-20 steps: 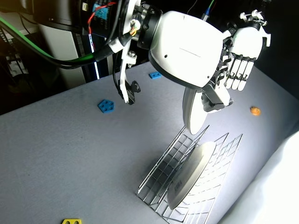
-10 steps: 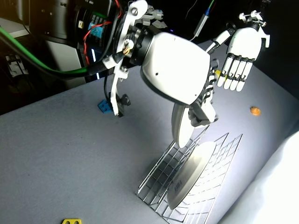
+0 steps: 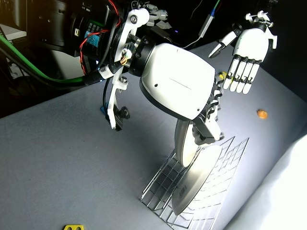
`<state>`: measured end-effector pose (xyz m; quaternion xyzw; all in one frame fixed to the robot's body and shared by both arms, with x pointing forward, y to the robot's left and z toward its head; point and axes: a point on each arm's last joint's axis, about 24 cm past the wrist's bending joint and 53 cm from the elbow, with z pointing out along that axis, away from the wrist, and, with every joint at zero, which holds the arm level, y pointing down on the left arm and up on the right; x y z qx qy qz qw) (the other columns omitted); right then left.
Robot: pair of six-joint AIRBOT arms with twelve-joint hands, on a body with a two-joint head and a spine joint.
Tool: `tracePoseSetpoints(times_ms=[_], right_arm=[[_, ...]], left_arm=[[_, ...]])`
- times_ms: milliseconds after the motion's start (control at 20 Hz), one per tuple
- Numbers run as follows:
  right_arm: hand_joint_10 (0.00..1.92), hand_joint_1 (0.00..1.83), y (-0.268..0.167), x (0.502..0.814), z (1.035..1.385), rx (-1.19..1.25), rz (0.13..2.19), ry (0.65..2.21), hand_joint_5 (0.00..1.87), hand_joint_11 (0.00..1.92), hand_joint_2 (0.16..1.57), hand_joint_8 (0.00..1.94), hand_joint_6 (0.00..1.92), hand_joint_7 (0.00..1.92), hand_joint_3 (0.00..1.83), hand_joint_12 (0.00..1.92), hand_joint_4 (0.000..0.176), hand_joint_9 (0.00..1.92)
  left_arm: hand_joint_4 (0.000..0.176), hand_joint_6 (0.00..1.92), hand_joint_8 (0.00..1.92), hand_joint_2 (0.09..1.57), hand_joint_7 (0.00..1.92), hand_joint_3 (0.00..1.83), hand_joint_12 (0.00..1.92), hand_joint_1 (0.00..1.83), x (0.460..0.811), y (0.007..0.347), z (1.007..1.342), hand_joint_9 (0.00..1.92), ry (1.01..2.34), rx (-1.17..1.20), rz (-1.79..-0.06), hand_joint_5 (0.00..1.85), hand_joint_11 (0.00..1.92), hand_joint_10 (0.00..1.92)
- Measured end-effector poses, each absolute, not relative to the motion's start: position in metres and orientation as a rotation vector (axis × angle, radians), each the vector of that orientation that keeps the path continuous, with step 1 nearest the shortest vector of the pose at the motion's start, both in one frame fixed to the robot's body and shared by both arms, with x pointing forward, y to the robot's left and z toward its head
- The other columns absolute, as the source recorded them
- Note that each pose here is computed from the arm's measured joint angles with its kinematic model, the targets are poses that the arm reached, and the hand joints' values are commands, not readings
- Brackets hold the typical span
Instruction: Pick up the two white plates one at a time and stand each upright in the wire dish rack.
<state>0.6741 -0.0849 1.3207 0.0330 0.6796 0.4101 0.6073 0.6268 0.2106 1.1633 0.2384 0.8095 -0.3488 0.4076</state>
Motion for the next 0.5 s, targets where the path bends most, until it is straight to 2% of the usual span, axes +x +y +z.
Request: tracePoseSetpoints(times_ms=[100,300,500], right_arm=[[0.00,1.21,-0.0854,0.6746,1.3206,0.072,0.941,1.570,0.96,0.59,1.13,0.97,1.05,0.97,0.00,1.02,0.031,1.09],[0.00,1.20,-0.0842,0.6769,1.3154,0.074,0.928,1.577,0.93,0.58,1.14,0.98,1.11,0.95,0.00,0.99,0.026,1.06],[0.01,1.21,-0.0847,0.6800,1.3138,0.080,0.923,1.579,0.97,0.60,1.12,0.92,1.05,0.99,0.00,1.01,0.027,1.09]], left_arm=[[0.000,0.00,0.01,1.09,0.04,0.00,0.00,0.00,0.6268,0.2096,1.1634,0.01,2.040,0.601,-0.882,0.03,0.00,0.00],[0.000,0.00,0.00,1.09,0.01,0.00,0.00,0.00,0.6264,0.2082,1.1620,0.00,2.042,0.609,-0.882,0.00,0.00,0.00],[0.000,0.00,0.01,1.10,0.03,0.00,0.00,0.00,0.6264,0.2083,1.1619,0.00,2.042,0.609,-0.881,0.00,0.00,0.00]])
